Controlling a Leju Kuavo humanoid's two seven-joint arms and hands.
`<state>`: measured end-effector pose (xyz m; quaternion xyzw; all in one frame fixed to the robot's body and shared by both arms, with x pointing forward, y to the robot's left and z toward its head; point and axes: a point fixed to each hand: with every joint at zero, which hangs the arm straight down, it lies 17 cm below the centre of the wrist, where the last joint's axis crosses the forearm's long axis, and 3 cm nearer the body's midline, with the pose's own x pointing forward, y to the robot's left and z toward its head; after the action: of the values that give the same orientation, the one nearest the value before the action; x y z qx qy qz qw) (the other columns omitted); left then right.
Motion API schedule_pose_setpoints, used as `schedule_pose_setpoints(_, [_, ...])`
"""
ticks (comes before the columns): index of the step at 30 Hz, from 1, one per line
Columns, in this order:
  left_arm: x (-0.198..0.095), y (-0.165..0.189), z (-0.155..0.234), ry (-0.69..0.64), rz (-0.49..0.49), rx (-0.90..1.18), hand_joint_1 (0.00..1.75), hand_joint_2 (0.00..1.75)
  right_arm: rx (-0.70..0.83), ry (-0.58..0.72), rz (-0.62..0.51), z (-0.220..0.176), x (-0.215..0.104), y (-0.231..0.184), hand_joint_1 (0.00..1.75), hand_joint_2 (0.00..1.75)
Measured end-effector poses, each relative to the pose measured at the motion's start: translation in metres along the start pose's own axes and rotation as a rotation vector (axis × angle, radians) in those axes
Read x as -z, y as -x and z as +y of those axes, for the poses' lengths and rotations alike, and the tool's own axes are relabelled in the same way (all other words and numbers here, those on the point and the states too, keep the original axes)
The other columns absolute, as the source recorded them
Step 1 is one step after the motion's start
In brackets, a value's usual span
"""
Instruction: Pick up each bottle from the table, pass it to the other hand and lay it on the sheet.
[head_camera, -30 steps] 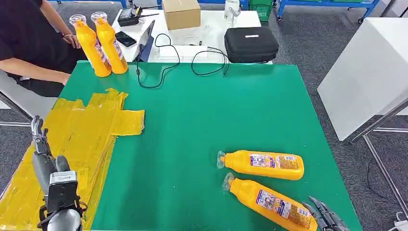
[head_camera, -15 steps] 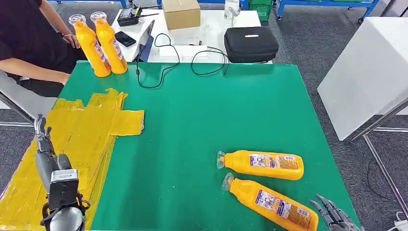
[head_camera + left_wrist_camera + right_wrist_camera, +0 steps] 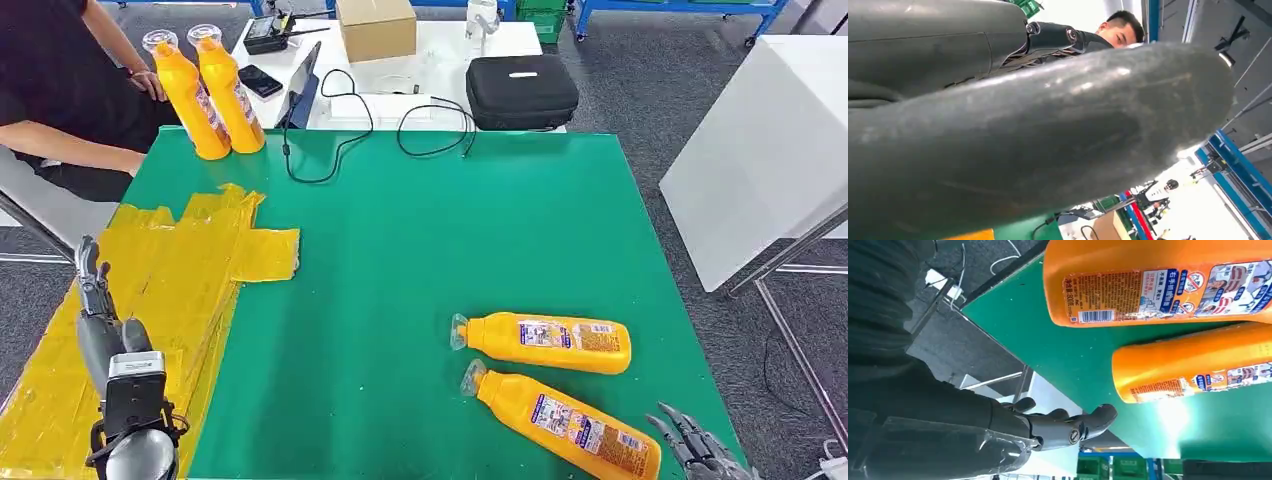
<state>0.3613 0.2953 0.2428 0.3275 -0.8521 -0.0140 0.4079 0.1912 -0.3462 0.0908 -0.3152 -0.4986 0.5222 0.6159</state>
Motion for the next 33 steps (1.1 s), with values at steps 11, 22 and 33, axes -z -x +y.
schedule_pose_setpoints(11, [0.0,0.0,0.0,0.0,0.0,0.0,0.0,0.0,0.0,-0.002,0.004,0.0012,-0.0004,0.0011,0.0,1.75])
schedule_pose_setpoints(22, [0.0,0.0,0.0,0.0,0.0,0.0,0.0,0.0,0.0,-0.003,0.004,0.0014,-0.0005,0.0012,0.0,1.75])
schedule_pose_setpoints(33, [0.0,0.0,0.0,0.0,0.0,0.0,0.0,0.0,0.0,-0.003,0.004,0.0014,-0.0005,0.0012,0.0,1.75])
